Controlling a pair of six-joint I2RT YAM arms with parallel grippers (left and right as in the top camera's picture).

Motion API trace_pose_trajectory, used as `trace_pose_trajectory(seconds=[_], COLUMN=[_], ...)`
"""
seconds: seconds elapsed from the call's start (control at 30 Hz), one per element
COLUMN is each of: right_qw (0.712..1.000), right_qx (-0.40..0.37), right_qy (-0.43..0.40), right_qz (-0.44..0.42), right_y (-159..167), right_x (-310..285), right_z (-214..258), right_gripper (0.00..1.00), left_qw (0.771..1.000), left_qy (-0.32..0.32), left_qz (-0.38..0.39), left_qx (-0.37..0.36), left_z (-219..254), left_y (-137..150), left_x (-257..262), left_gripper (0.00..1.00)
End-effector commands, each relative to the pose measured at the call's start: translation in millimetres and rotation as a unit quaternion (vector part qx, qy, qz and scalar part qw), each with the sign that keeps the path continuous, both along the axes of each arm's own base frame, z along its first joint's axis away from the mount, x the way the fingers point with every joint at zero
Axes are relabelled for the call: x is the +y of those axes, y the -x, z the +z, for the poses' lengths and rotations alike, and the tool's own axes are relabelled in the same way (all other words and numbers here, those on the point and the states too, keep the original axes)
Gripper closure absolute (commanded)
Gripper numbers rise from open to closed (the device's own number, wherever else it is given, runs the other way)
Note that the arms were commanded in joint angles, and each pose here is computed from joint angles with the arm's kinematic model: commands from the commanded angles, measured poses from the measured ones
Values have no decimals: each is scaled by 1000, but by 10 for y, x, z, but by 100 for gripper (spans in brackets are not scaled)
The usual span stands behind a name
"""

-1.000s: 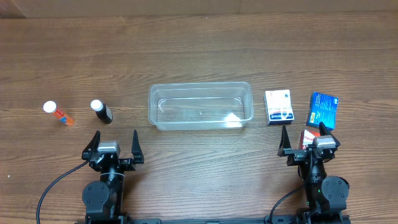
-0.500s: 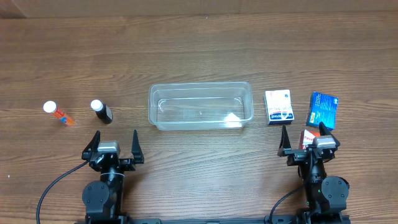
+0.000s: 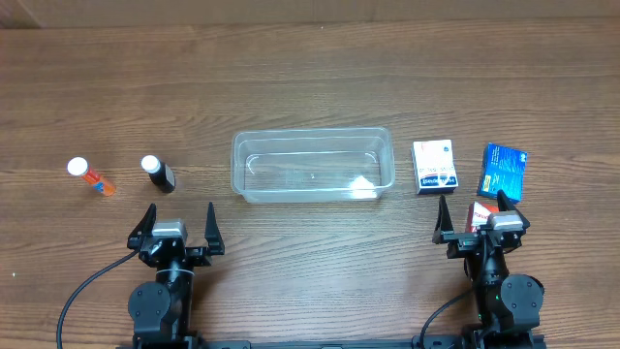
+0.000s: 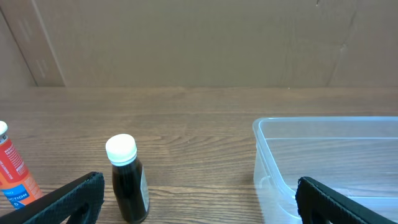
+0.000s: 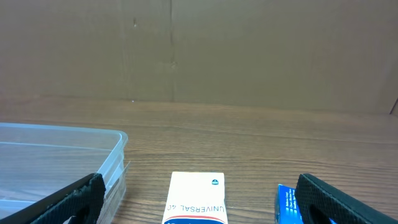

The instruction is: Pack container

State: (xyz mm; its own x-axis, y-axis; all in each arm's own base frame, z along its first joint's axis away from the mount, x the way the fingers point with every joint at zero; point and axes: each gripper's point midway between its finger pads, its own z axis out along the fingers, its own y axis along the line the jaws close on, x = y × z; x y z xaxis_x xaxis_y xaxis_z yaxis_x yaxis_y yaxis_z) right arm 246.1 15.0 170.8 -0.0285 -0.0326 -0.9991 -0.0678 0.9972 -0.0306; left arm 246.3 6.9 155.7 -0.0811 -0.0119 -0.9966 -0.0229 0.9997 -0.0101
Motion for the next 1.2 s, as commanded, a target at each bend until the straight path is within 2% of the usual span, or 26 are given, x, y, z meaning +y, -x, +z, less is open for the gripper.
trace_pose_trajectory(seconds=[0.0,0.13,0.3,0.43,0.63,0.77,0.87,1.0,1.17], right_qw=[1000,1000,993,993,993,993,990,974,935], right_qx=[-2,-1,6,3,8,38,90,199,338], right_qy=[0,-14,-115,-118,-116,-114,-112,-105,-96], right_qz=[0,1,-2,-2,-4,-7,-13,-26,-35], right_y=[-1,-1,-1,3,-31,-158,-340,-612,-822], right_x=[-2,3,2,2,-3,4,12,25,60], right_z=[-18,-18,-18,41,331,488,574,635,559], right_gripper=[0,0,0,0,0,0,0,0,0], left_qw=[1000,1000,1000,998,996,997,997,990,954], left_qy=[7,7,14,53,75,74,75,78,83], left_qz=[2,2,-8,-8,-10,-1,2,10,21], left_qx=[-2,-2,-5,-10,-47,-34,7,121,288], left_z=[2,2,12,72,582,845,962,974,849], left_y=[3,3,2,8,93,86,-13,-269,-475], left_x=[9,9,-29,-39,-44,-18,-13,-2,6], left_gripper=[0,0,0,0,0,0,0,0,0])
